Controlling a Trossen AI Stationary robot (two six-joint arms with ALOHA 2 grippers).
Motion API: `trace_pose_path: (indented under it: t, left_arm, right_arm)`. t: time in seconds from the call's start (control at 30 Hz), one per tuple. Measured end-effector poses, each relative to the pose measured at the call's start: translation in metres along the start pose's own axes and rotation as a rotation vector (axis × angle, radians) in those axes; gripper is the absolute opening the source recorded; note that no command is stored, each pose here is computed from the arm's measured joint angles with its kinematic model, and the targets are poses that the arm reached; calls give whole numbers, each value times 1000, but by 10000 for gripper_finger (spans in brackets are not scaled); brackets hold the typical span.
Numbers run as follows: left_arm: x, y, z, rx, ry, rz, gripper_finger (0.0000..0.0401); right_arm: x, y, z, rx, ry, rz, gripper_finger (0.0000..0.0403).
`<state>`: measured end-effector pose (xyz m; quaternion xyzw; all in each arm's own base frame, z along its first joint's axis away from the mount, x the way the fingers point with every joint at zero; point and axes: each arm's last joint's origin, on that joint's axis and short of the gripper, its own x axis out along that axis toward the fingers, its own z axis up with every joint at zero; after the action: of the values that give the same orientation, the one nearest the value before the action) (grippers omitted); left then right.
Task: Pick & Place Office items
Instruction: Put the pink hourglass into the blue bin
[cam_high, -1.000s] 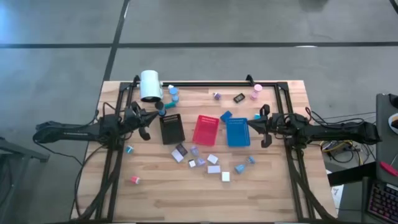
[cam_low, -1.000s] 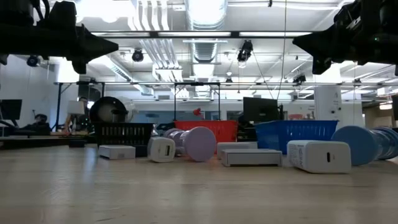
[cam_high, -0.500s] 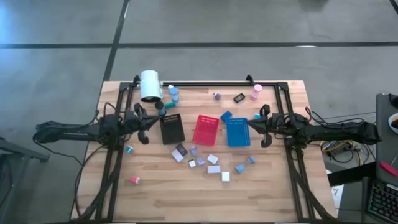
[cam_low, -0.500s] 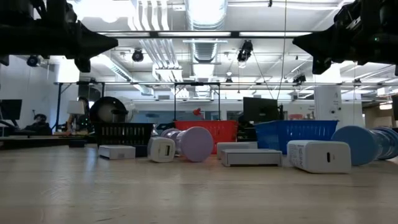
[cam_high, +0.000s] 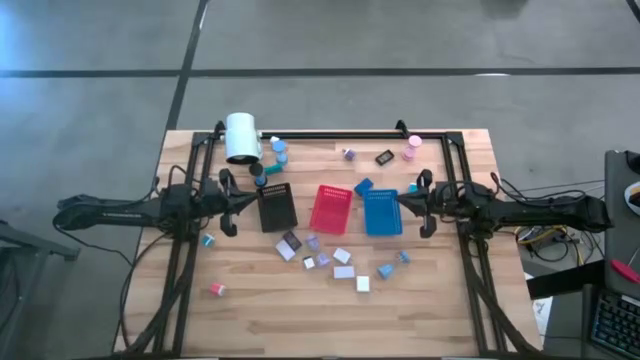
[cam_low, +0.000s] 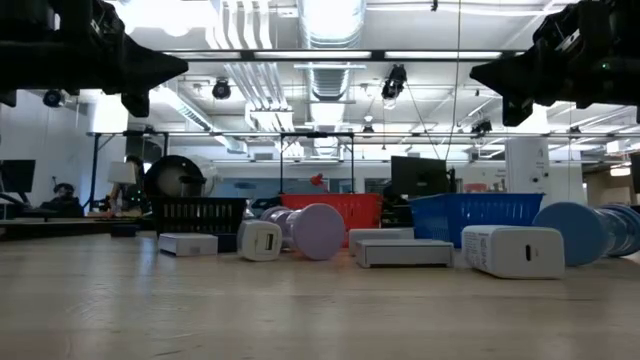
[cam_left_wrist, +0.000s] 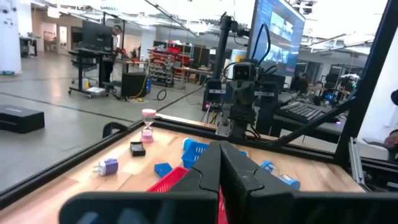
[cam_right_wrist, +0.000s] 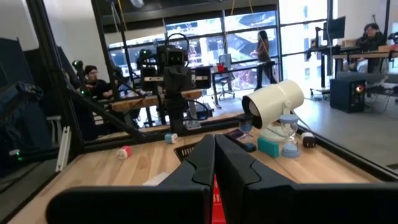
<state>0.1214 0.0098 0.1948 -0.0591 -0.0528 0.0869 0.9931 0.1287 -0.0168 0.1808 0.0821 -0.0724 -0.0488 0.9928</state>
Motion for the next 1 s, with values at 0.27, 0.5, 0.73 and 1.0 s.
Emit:
trace_pose_path:
  t: [0.27, 0.5, 0.73, 1.0]
  left_arm:
    - [0, 0, 0, 25, 0, 0, 5]
    - [0, 0, 0, 36, 0, 3, 5]
    - [0, 0, 1, 30, -9, 4, 5]
    - [0, 1, 3, -1, -27, 24, 5]
  right_arm:
    - [0, 0, 0, -36, 0, -2, 8]
    - [0, 0, 1, -53, -11, -1, 8]
    - [0, 0, 0, -53, 4, -2, 8]
    - [2, -2, 5, 11, -6, -81, 8]
